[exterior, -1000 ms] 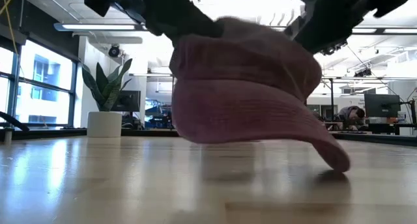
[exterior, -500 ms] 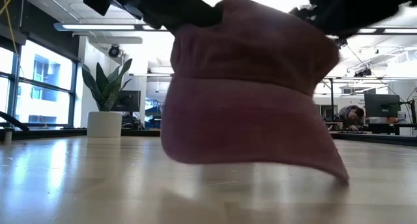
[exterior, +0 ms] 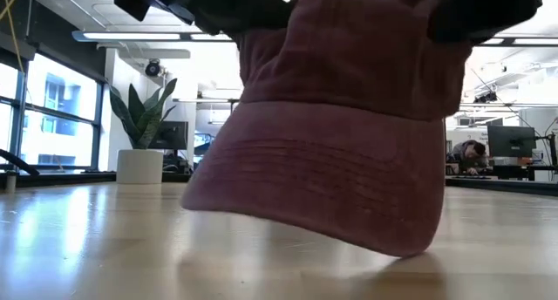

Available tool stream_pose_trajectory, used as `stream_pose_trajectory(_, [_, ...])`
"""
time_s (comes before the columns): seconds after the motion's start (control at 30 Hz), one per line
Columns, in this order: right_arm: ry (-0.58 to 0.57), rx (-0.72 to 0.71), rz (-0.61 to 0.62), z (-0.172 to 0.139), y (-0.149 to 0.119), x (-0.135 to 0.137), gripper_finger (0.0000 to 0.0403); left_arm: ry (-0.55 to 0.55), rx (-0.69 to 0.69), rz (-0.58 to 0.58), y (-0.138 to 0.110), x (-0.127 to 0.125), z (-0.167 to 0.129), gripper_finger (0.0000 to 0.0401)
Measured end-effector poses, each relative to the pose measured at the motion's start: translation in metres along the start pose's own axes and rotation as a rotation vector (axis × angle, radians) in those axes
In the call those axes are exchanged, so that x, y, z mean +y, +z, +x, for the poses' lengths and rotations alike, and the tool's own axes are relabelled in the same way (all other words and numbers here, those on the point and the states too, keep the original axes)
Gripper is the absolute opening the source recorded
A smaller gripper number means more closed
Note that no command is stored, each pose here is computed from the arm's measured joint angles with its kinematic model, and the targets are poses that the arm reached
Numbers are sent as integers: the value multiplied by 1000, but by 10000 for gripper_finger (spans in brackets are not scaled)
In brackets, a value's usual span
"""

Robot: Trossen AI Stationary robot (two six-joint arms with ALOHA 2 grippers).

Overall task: Pick & Place hat
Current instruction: Put the red cap into the bottom transparent bin

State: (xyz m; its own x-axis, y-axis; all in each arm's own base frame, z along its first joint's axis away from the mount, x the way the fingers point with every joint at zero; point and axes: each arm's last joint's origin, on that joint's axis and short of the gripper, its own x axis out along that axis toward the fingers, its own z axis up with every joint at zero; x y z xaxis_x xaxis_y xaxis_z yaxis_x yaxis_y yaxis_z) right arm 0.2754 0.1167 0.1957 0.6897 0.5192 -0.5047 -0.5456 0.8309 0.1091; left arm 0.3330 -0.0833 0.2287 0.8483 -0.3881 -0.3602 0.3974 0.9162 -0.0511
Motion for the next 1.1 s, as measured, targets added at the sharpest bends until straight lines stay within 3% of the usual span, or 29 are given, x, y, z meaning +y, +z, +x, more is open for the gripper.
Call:
stream_pose_trajectory(0.1, [66, -35, -34, -2, 4, 3, 12, -63, -6, 24, 0, -2, 0, 3])
stream_pose_trajectory(0.2, [131, -78, -33, -8, 11, 6, 32, -172, -33, 70, 3, -5, 0, 10])
stream_pose_trajectory(0.33, [123, -80, -25, -11, 12, 6, 36, -302, -103, 135, 8, -9, -2, 33])
stream_pose_trajectory(0.5, [115, -72, -17, -11, 11, 4, 7, -321, -82, 90, 1, -8, 6, 103])
stream_pose_trajectory(0.67, [111, -73, -10, -11, 12, 4, 20, -395, -75, 62, -10, -8, 19, 190])
stream_pose_trajectory(0.8, [104, -72, -9, -11, 11, 4, 20, -417, -106, 19, -17, -6, 32, 228])
stream_pose_trajectory(0.93, [103, -59, -4, -11, 10, 4, 8, -444, -137, -15, -14, -5, 37, 229])
stream_pose_trajectory(1.03, [101, -43, 8, -11, 9, 4, 5, -461, -108, -70, -14, -5, 42, 211])
stream_pose_trajectory(1.1, [101, -30, 41, -11, 7, 4, 8, -448, -129, -140, -1, -8, 44, 191])
